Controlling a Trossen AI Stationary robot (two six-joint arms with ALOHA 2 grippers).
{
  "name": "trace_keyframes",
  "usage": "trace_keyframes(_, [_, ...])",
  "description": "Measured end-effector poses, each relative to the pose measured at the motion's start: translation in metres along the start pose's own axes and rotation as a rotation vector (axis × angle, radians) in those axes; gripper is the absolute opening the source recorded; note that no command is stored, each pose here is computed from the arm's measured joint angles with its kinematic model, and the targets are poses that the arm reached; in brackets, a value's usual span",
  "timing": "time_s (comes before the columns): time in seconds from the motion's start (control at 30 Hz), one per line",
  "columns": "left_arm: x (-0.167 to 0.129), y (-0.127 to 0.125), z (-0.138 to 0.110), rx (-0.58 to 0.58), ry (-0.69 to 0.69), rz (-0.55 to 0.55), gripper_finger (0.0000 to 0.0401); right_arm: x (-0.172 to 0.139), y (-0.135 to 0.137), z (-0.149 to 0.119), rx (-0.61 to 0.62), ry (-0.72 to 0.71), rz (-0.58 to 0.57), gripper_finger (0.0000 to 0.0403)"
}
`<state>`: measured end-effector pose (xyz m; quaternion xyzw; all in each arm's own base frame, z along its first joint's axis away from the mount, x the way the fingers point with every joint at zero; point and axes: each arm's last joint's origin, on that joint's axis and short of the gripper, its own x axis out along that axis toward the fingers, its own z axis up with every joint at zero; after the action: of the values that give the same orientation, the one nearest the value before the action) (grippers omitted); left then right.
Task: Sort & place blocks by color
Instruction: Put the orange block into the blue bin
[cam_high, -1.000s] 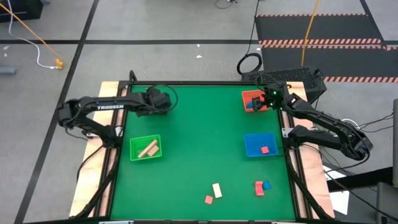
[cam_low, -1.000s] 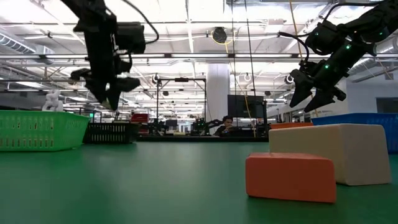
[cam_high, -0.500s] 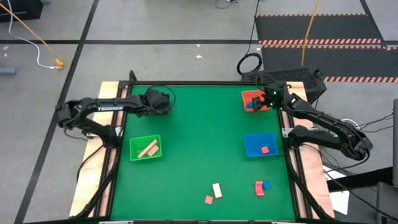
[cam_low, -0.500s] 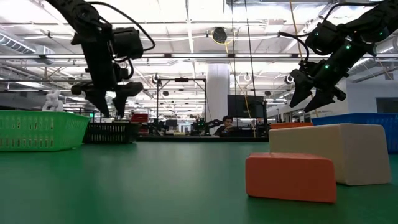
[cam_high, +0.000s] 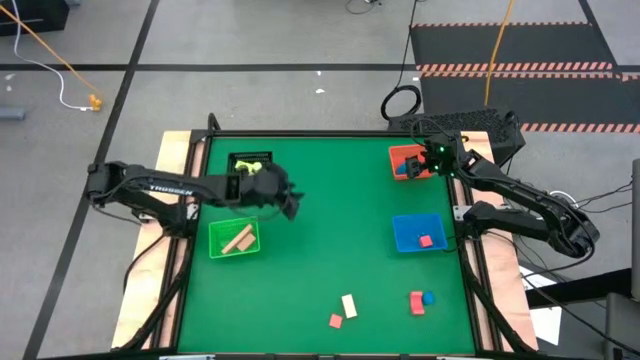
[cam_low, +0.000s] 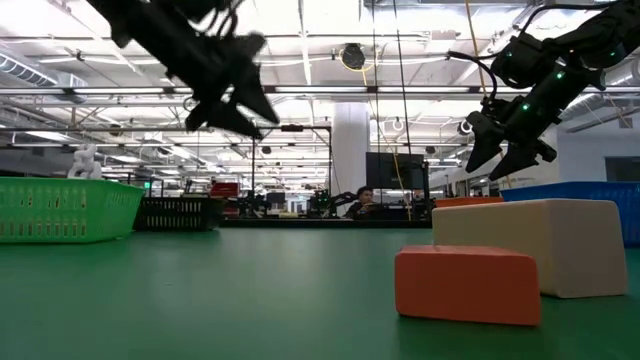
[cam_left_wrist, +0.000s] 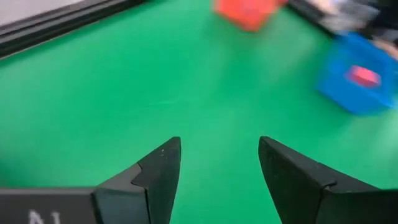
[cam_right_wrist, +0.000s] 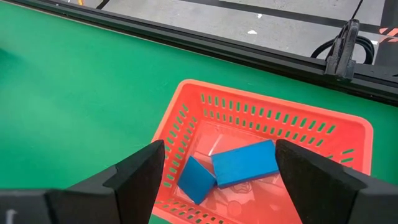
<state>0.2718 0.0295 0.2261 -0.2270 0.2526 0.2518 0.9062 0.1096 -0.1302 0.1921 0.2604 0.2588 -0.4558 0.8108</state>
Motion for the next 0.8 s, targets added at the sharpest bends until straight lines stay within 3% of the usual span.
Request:
trace_keyframes(0.17, [-0.016, -0.042, -0.019, 0.129, -0.022, -0.180, 0.0218, 0.000, 0.000, 0.000, 0.000, 0.000, 0.000, 0.0297])
trace_keyframes(0.4, [-0.028, -0.081, -0.043, 0.188, -0.057, -0.331, 0.0218, 0.000, 0.000, 0.000, -0.001, 0.000, 0.001, 0.0297])
trace_keyframes(0.6, [-0.034, -0.089, -0.050, 0.157, -0.063, -0.345, 0.0218, 0.000, 0.001, 0.002, -0.016, -0.019, 0.006, 0.0297])
trace_keyframes(0.8, [-0.035, -0.090, -0.052, 0.165, -0.070, -0.333, 0.0218, -0.001, 0.006, 0.014, 0.013, -0.131, 0.104, 0.0297])
